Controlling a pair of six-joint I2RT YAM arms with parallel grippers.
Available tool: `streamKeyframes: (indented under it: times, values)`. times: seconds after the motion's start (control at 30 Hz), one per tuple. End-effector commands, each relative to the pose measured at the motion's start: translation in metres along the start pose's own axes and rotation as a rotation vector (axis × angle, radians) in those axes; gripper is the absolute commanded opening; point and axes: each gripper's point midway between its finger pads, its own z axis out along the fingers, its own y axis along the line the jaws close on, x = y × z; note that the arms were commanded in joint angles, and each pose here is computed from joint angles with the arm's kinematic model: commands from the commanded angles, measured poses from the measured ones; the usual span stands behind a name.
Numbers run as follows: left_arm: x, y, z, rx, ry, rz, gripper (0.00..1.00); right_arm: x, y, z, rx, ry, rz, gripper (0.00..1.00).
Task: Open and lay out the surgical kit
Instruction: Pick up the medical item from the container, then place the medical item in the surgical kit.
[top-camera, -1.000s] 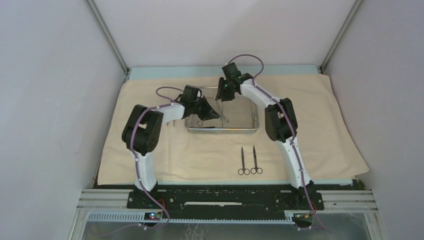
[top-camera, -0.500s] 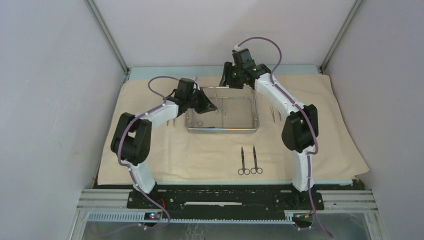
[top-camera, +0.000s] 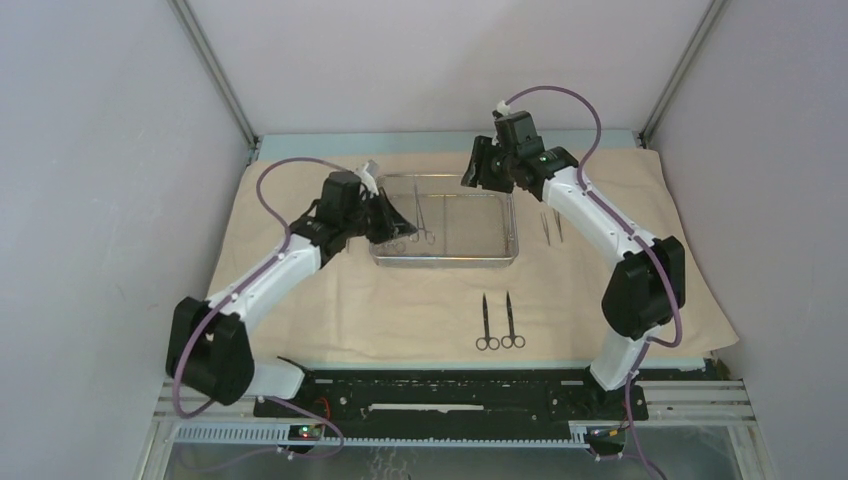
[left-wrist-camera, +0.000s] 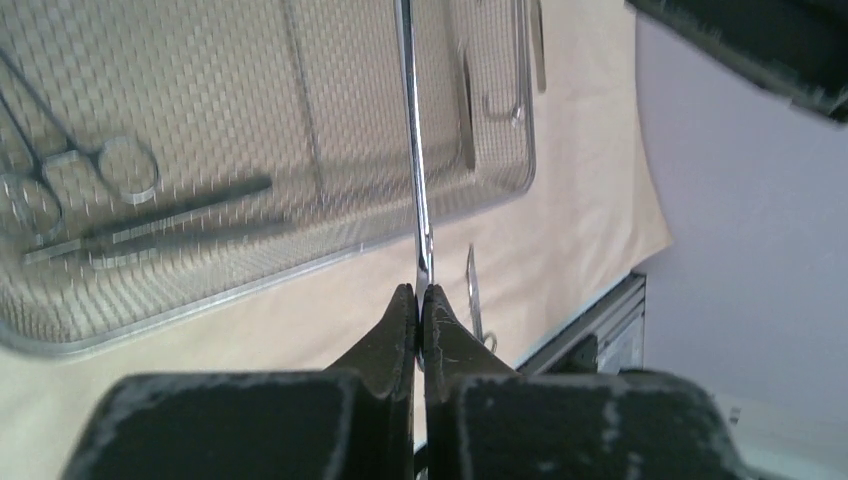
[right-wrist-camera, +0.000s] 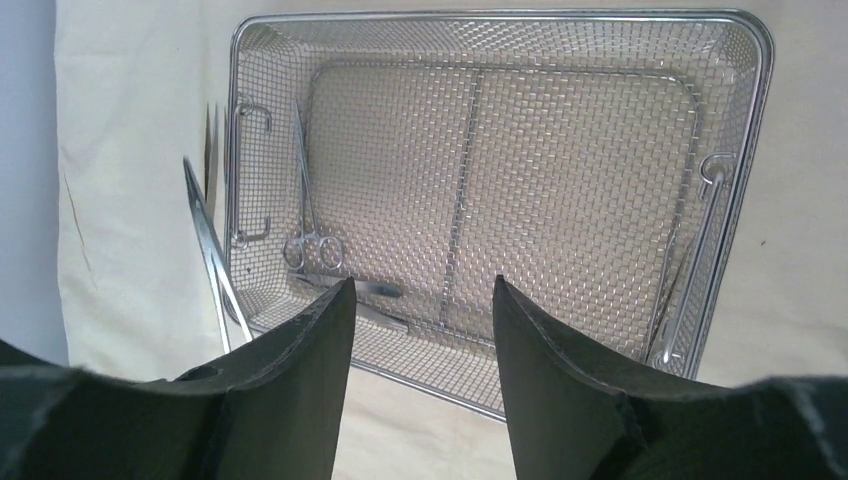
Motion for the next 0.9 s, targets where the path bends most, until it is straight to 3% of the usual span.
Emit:
streamKeyframes:
  times: [0.0, 0.43, 0.87]
  values:
    - [0.04, 0.005, -0.027, -0.005, 0.044, 0.054, 0.0, -0.015, 0.009, -0.025, -0.048, -0.085, -0.013, 0.61]
    - [0.159, 0.011, -0.042, 0.009, 0.187, 0.045, 0.0, 0.0, 0.0, -0.044, -0.051, -0.102, -0.012, 0.69]
    - [0.191, 0.035, -0.023, -0.008, 0.226, -0.03, 0.0, 0.002, 0.003, -0.051, -0.056, -0.108, -0.024, 0.77]
